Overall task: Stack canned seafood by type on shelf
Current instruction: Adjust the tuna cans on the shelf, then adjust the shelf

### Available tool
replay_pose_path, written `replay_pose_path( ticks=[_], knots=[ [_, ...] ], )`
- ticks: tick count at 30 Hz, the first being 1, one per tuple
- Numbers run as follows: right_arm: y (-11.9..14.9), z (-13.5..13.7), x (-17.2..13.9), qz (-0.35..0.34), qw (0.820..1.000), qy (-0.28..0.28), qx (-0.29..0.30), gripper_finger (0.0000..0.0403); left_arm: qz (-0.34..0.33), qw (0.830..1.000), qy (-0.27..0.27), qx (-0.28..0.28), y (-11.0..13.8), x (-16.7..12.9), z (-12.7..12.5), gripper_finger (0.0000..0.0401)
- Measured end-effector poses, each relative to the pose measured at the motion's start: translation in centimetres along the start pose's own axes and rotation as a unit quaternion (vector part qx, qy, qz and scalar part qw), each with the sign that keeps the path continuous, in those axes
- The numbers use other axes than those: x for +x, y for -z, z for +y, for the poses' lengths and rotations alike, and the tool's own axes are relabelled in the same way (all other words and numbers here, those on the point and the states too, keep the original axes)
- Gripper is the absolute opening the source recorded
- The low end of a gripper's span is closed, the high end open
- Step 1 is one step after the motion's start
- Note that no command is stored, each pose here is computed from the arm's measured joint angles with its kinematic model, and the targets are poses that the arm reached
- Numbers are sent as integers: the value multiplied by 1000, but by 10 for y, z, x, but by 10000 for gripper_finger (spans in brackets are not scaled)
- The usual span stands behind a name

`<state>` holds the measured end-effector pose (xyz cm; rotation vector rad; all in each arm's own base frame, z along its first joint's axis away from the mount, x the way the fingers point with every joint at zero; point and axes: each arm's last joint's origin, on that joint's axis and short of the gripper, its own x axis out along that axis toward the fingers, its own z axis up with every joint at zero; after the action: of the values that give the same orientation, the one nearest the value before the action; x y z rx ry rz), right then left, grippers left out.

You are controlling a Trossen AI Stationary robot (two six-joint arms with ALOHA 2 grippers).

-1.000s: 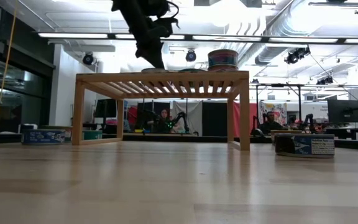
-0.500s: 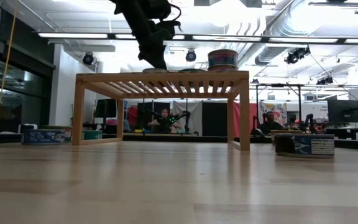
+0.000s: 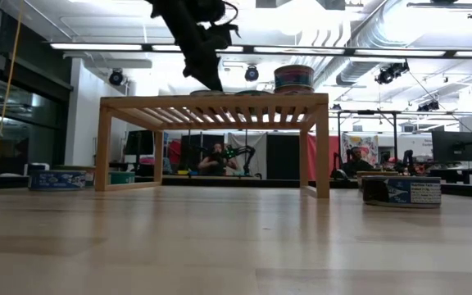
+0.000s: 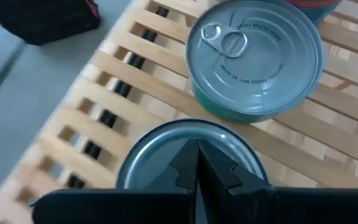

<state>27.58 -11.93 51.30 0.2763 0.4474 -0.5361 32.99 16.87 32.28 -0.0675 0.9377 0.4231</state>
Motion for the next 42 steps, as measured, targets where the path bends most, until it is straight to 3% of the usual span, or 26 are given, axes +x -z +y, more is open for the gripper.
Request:
replay_pose_path(
  ticks=[5, 10, 15, 21, 25, 30, 33, 38, 40, 42],
  knots=[
    [0, -7, 1, 5, 1000, 11, -10, 0, -17, 997, -70, -10, 6, -48, 11, 0],
    [10, -20, 0, 66, 997, 37, -23, 0, -33, 984, -140, -108, 25, -95, 43, 0],
    [22, -26, -3, 135, 989, 52, -34, 0, 17, 964, -175, -200, 59, -94, 68, 0],
    [43, -30, -6, 187, 980, 65, -27, 0, 64, 946, -194, -250, 97, -76, 63, 0],
    [84, -36, 5, 205, 977, 61, 7, 0, 69, 929, -228, -284, 114, -77, 58, 0],
    [150, -43, 3, 207, 973, 20, 101, 0, 68, 909, -239, -336, 129, -88, 52, 0],
    [183, -40, -2, 210, 964, -10, 160, 0, 106, 897, -241, -355, 138, -90, 48, 0],
    [234, -13, 5, 262, 933, -126, 213, 0, 124, 904, -203, -356, 139, -90, 41, 0],
    [257, 2, 13, 301, 916, -170, 205, 0, 121, 908, -190, -354, 138, -89, 38, 0],
    [273, 17, 20, 302, 911, -206, 193, 0, 116, 911, -186, -349, 136, -89, 37, 0]
  ],
)
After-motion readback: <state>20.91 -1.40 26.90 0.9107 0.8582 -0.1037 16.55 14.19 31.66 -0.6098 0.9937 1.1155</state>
